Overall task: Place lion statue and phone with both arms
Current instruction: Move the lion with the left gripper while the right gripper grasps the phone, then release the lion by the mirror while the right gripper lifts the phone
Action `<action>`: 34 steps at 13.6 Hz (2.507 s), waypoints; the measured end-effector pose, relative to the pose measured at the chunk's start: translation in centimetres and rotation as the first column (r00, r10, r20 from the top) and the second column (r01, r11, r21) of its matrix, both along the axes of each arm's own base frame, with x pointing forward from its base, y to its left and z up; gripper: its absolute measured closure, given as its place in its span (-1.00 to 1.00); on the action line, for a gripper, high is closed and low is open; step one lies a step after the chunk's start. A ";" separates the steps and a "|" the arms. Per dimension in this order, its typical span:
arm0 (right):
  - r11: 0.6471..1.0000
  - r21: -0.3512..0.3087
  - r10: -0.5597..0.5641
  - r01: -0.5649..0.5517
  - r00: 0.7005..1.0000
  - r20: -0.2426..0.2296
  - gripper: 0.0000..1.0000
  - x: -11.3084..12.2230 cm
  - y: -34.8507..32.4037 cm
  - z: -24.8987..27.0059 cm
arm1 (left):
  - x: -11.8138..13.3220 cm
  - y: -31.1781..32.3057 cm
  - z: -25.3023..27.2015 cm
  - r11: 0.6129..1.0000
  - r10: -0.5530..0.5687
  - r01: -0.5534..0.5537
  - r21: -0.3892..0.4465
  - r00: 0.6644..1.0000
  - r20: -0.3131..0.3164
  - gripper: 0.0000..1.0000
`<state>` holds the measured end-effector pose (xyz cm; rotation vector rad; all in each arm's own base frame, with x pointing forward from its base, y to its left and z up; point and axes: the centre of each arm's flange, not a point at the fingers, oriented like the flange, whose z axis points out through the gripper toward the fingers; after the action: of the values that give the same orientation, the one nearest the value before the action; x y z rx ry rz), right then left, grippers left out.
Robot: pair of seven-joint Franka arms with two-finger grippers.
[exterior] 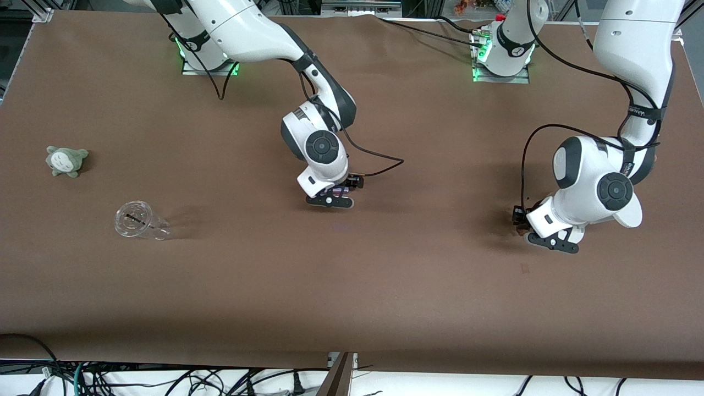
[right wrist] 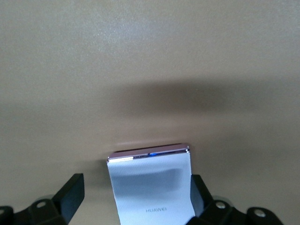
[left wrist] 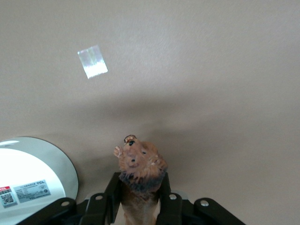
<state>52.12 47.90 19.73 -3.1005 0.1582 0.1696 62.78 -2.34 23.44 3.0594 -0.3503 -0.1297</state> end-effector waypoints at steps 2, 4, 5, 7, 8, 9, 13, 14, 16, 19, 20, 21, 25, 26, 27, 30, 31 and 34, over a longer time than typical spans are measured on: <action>1.000 -0.007 0.012 -0.012 1.000 -0.003 -1.00 -0.3 0.1 -0.3 | -0.2 0.5 -0.6 1.000 0.000 0.000 -0.001 1.000 -0.009 0.28; 0.999 -0.016 0.042 -0.042 0.999 -0.008 -1.00 -0.7 0.0 -0.8 | -0.4 0.9 -1.6 1.000 -0.001 0.000 -0.002 1.000 -0.023 0.28; 0.998 -0.018 0.056 -0.056 0.998 -0.011 -1.00 -0.7 -0.1 -1.0 | -0.5 1.1 -2.1 1.000 -0.001 0.001 -0.003 1.000 -0.029 0.28; 0.998 -0.022 0.065 -0.066 0.998 -0.016 -1.00 -0.8 -0.4 -1.3 | -0.6 1.2 -2.7 1.000 -0.001 0.001 -0.003 0.999 -0.038 0.28; 0.997 -0.024 0.066 -0.067 0.998 -0.018 -1.00 -0.9 -0.4 -1.4 | -0.7 1.2 -2.9 1.000 0.000 0.000 -0.003 0.999 -0.040 0.28; 0.997 -0.026 0.067 -0.068 0.998 -0.021 -1.00 -1.0 -0.5 -1.6 | -0.7 1.3 -2.9 1.000 0.001 -0.001 -0.003 0.999 -0.040 0.16; 0.997 -0.035 0.070 -0.071 0.997 -0.032 -1.00 -1.4 -0.8 -2.2 | -0.4 1.7 -2.6 1.000 0.006 -0.006 -0.003 0.999 -0.032 -0.55; 0.997 -0.036 0.071 -0.072 0.997 -0.033 -1.00 -1.4 -0.7 -2.2 | -0.3 1.7 -2.3 1.000 0.007 -0.007 -0.003 1.000 -0.028 -0.78; 0.997 -0.036 0.073 -0.074 0.997 -0.033 -1.00 -1.5 -0.7 -2.3 | 0.0 1.7 -0.9 1.000 0.006 -0.006 -0.004 1.000 -0.019 -1.00; 0.996 -0.036 0.075 -0.076 0.997 -0.033 -1.00 -1.6 -0.5 -2.3 | -0.1 1.1 2.1 1.000 -0.007 0.007 -0.007 1.000 -0.026 -1.00; 0.996 -0.035 0.075 -0.076 0.997 -0.032 -1.00 -1.6 -0.5 -2.3 | -0.2 0.7 2.6 1.000 -0.013 0.013 -0.009 1.000 -0.027 -1.00; 0.996 -0.035 0.075 -0.077 0.997 -0.031 -1.00 -1.7 -0.5 -2.3 | -0.2 0.1 2.7 1.000 -0.022 0.022 -0.011 0.999 -0.028 -1.00; 0.996 -0.034 0.077 -0.078 0.997 -0.030 -0.71 -1.7 -0.4 -2.2 | -0.1 -1.8 3.6 0.999 -0.053 0.052 -0.013 0.998 -0.024 -1.00; 0.996 -0.034 0.077 -0.078 0.997 -0.029 -0.67 -1.7 -0.4 -2.2 | 0.2 -1.8 4.7 0.998 -0.054 0.053 -0.013 0.998 -0.029 -1.00; 0.996 -0.034 0.077 -0.078 0.997 -0.029 -0.67 -1.7 -0.4 -2.2 | 0.4 -1.7 6.1 0.998 -0.055 0.055 -0.013 0.998 -0.039 -1.00; 0.996 -0.034 0.078 -0.079 0.997 -0.029 -0.67 -1.7 -0.4 -2.2 | 1.1 -1.5 11.5 0.998 -0.056 0.056 -0.012 0.997 -0.043 -1.00; 0.996 -0.033 0.077 -0.078 0.997 -0.027 -0.67 -1.7 -0.4 -2.2 | 1.2 -1.2 13.3 0.999 -0.053 0.053 -0.010 0.998 -0.032 -1.00; 0.996 -0.044 0.078 -0.077 0.997 0.011 -0.67 0.2 -1.9 -1.6 | 0.9 0.3 19.0 1.000 -0.030 0.030 -0.002 0.999 0.014 -1.00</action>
<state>52.31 45.98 18.09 -3.1525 0.0416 0.1509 63.63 -2.01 42.43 3.0552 -0.3977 -0.1089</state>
